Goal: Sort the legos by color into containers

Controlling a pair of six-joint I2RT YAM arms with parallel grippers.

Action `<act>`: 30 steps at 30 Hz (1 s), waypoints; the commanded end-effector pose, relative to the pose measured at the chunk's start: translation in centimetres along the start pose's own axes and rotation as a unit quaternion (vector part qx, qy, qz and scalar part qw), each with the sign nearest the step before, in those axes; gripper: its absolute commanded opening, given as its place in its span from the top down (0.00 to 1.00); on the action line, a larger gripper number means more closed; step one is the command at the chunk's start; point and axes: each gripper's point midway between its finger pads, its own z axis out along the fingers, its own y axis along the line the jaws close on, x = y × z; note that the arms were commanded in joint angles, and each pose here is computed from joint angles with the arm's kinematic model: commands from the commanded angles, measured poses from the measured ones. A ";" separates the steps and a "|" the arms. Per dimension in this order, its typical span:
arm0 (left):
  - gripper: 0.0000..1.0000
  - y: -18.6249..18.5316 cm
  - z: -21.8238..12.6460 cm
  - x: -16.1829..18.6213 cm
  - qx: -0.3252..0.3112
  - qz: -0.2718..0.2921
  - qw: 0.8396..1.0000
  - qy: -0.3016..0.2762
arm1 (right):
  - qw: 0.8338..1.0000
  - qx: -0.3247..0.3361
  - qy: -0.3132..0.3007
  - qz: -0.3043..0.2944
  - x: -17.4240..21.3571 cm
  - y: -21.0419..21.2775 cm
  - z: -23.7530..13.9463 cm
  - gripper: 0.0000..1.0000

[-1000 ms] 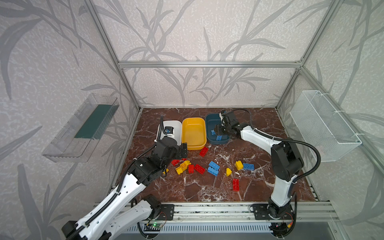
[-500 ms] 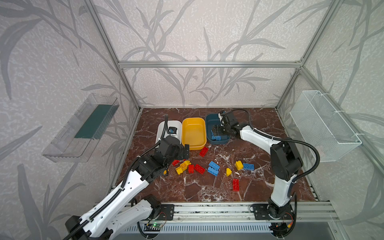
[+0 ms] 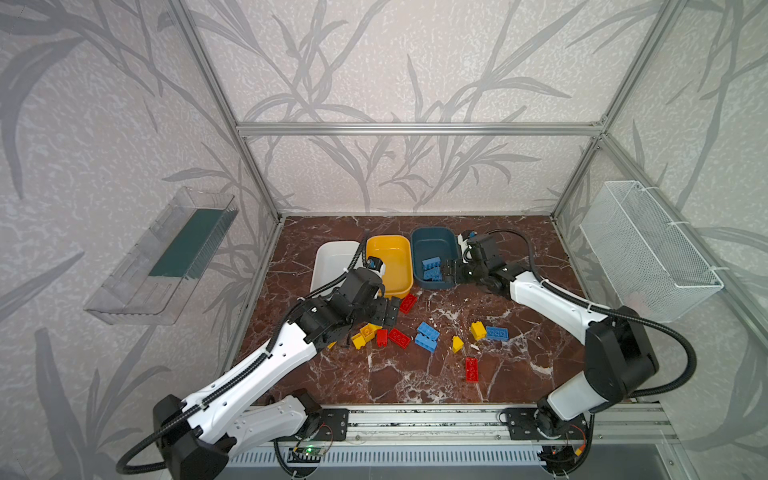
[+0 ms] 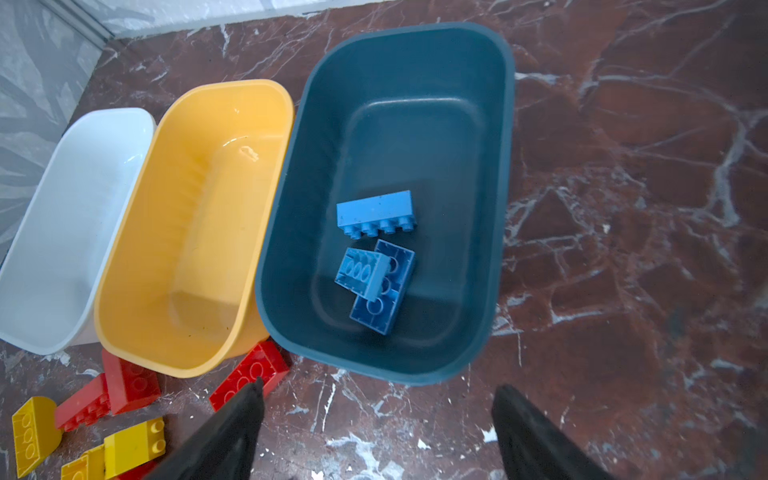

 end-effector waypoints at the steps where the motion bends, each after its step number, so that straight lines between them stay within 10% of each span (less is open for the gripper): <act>1: 0.01 -2.3 0.3 0.4 0.030 0.021 0.999 0.019 | 0.999 -0.012 -0.033 0.029 0.3 -0.7 -1.6 0.13; 30: 0.05 -11.7 13.0 9.7 0.050 0.113 0.975 0.187 | 0.988 0.006 -0.063 0.141 7.6 -7.8 -4.6 0.13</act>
